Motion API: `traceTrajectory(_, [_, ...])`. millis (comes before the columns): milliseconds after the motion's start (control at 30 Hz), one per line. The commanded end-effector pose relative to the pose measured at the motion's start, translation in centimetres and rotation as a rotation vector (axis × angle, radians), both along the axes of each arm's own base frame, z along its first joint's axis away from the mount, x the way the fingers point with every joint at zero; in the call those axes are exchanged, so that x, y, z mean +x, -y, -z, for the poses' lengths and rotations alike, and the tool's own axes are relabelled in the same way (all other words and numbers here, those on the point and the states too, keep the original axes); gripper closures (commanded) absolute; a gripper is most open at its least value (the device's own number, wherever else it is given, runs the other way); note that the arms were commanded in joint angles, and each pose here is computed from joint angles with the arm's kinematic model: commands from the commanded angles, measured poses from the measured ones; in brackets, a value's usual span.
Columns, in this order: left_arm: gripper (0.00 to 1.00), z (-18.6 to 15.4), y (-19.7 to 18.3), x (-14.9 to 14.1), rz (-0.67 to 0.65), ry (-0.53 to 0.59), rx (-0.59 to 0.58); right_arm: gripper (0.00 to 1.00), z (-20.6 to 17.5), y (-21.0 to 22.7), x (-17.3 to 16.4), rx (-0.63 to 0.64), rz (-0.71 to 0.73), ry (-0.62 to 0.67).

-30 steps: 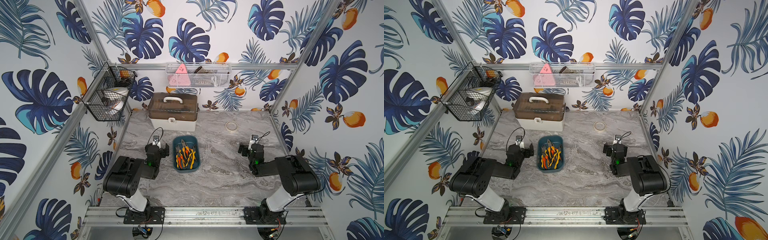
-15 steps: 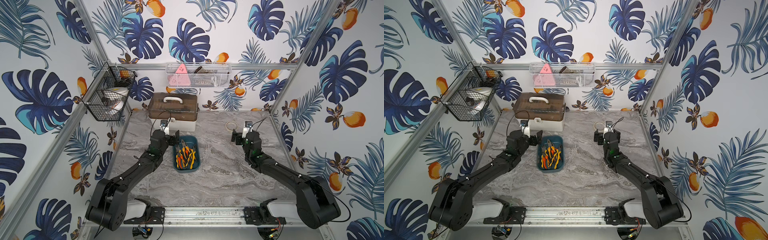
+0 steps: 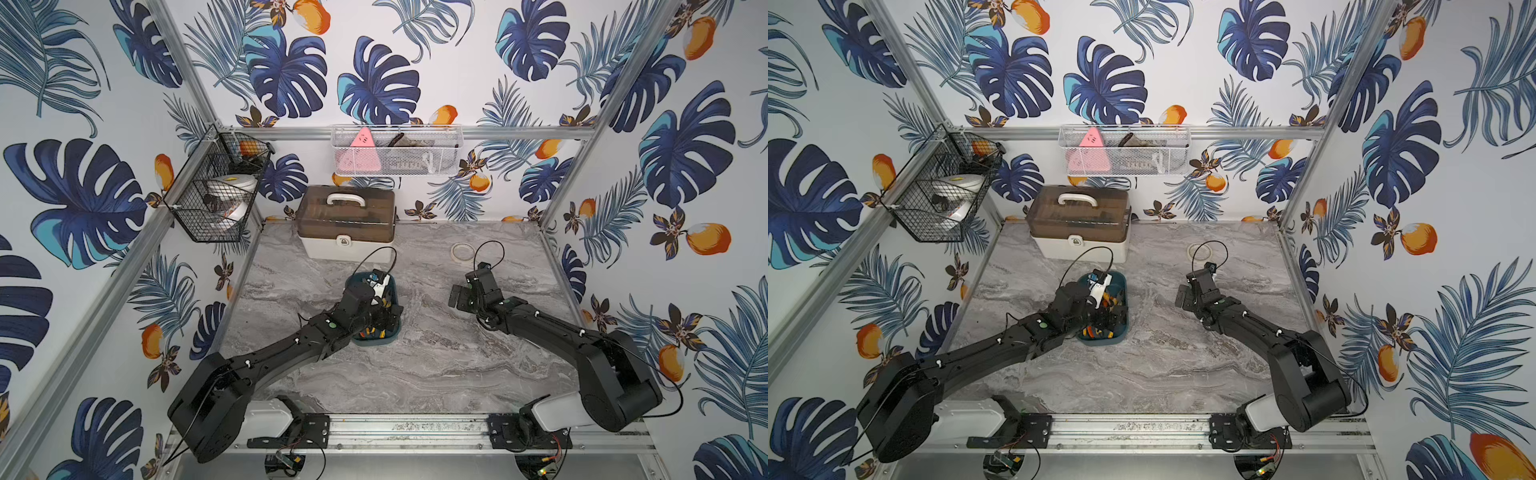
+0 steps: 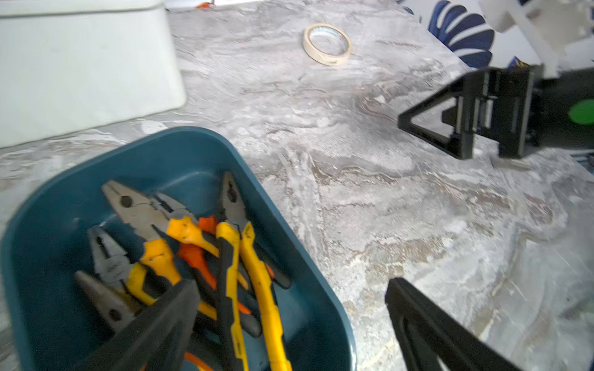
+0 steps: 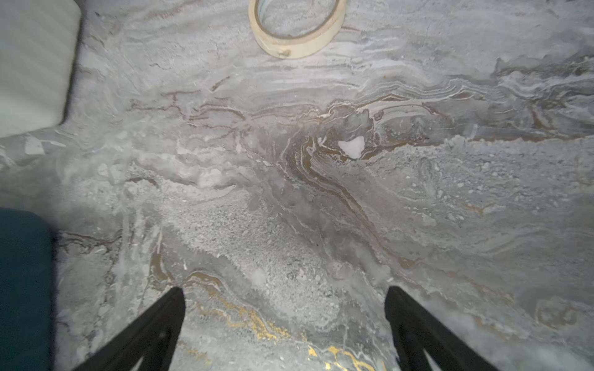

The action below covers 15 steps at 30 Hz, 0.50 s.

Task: Take the pliers out of the storage box
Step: Pick up the pliers from the storage box.

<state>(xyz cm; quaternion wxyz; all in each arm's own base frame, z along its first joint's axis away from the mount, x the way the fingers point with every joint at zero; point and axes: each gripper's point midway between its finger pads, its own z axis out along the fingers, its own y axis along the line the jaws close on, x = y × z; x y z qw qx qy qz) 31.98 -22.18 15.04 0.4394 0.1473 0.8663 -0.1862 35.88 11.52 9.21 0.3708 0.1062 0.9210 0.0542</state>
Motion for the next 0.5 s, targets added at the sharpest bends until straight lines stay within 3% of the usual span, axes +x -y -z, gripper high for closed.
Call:
traceTrajectory(0, [0.01,-0.3,-0.9,0.2,-0.056,0.009,0.009,0.00,-1.8,0.4,0.7,0.039,0.065,0.081])
traceTrajectory(233, [0.01,-0.4,-0.7,0.0,-0.032,-0.001,0.026,0.00,-0.3,3.5,0.7,0.049,0.247,0.156])
traceTrajectory(333, [0.01,-1.5,-0.6,-0.9,0.012,0.059,-0.013,0.00,-0.6,2.2,1.0,0.052,0.150,0.104])
traceTrajectory(467, [0.01,-1.9,-1.5,-1.5,-0.013,0.112,-0.049,0.00,-1.4,1.6,0.5,0.087,0.097,0.179])
